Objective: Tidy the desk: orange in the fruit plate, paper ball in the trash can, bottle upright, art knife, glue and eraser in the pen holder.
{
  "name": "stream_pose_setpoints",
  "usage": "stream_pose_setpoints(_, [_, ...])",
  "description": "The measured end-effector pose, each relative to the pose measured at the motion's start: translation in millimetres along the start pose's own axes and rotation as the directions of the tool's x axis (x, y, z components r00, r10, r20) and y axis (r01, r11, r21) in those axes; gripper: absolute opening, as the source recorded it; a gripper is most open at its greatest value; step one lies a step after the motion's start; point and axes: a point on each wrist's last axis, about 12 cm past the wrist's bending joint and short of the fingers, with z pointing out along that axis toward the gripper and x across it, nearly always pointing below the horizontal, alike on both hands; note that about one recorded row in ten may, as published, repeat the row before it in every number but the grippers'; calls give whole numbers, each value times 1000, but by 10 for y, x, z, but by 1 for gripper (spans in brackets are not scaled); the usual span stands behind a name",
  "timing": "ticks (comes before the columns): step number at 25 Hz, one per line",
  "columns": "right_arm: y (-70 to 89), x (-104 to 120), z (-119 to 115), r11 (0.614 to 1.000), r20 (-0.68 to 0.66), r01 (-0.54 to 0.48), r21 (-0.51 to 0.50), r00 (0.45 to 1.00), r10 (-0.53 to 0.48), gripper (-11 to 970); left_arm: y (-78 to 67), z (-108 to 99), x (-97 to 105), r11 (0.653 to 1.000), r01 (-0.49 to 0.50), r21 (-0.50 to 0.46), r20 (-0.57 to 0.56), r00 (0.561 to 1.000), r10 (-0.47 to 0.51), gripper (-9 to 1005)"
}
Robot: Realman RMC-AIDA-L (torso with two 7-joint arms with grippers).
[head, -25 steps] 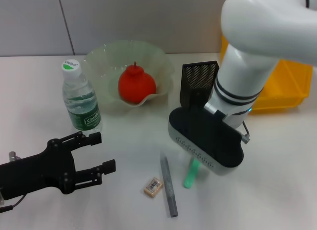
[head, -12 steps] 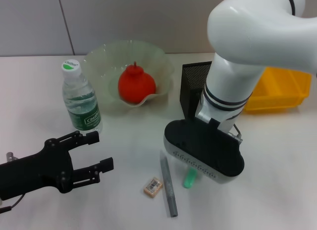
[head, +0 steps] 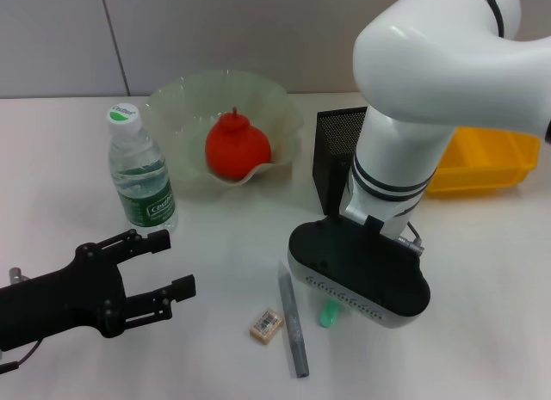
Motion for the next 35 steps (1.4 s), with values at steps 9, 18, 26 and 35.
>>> stream_pose_setpoints(9, [21,-7,39,1000,-4,25,-15,1000,-25,604,-8,-13,13,1000,4,-3,-1,1000,-4,811])
stream_pose_setpoints(18, [9,-17,59,999,7,41,-9,999,-41,577,-7,-3,11,1000,5,-2,0,1000,-5,811])
stream_pose_setpoints(26, [-1,-22,62,999,1,51,-10,999,-51,569,5,12,-4,1000,1,-1,1,1000,-1,811])
stream_pose_setpoints(35, [-14,-38,90,998,-4,59,6,998,-59,500,12,6,-17,1000,-2,-5,8,1000,2,811])
